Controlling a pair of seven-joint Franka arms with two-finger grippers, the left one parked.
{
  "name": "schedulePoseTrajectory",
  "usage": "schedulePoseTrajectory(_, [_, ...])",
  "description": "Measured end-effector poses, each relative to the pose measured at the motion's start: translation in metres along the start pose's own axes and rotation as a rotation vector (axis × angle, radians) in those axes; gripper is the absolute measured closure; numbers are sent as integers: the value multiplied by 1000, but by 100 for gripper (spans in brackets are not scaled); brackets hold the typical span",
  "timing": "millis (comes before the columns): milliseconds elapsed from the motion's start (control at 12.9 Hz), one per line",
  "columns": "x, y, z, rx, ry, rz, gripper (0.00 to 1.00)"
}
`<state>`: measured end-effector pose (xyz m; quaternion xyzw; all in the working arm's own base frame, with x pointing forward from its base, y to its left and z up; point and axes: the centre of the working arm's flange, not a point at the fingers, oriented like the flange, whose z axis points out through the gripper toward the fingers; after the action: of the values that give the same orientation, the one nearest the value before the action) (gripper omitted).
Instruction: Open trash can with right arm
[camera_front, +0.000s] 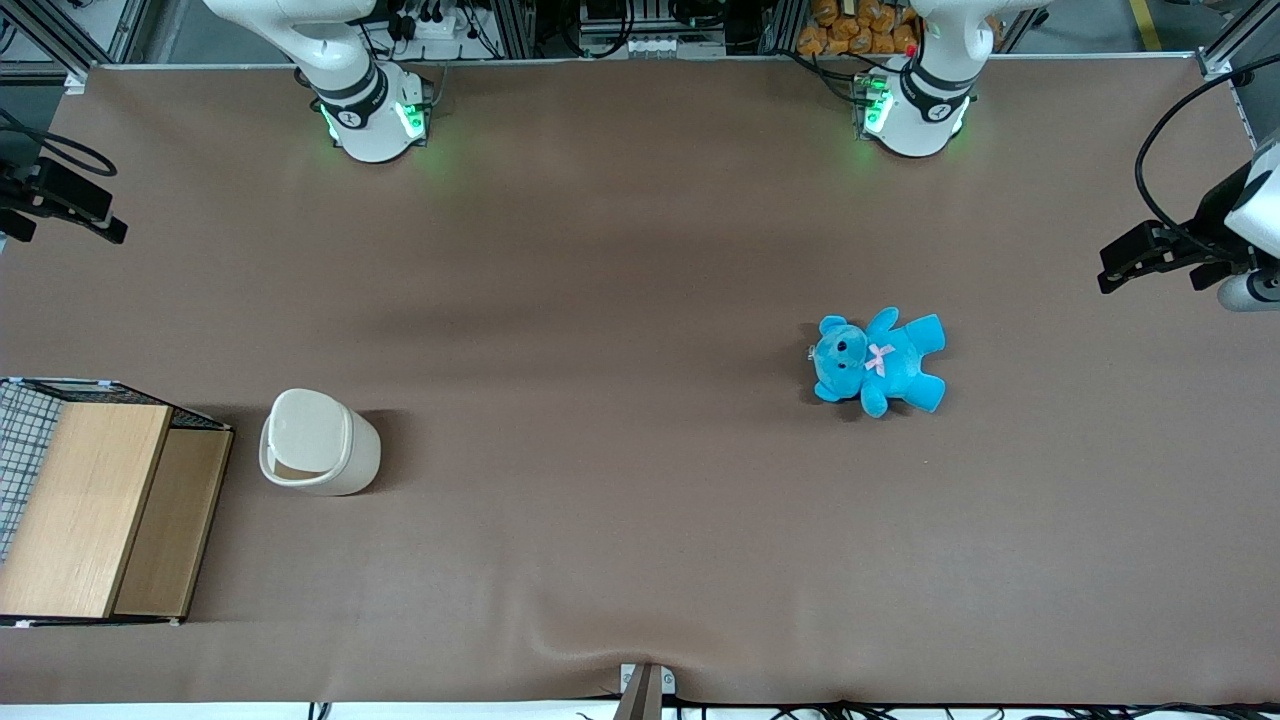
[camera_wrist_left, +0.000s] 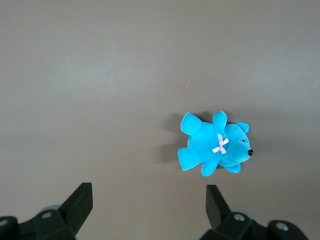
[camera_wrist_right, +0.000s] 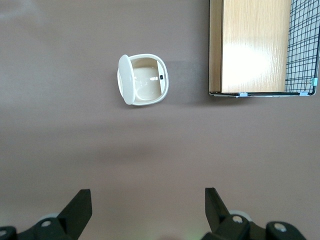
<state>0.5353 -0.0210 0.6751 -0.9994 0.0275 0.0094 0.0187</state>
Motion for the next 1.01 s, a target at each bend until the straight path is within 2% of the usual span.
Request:
schedulePoseTrajectory(387, [1,2,2,-1,-4,5,0])
schedulePoseTrajectory(774, [4,8,18,-2,-39,15,0])
schedulePoseTrajectory(1006, [5,8,22,-2,-43,16,0])
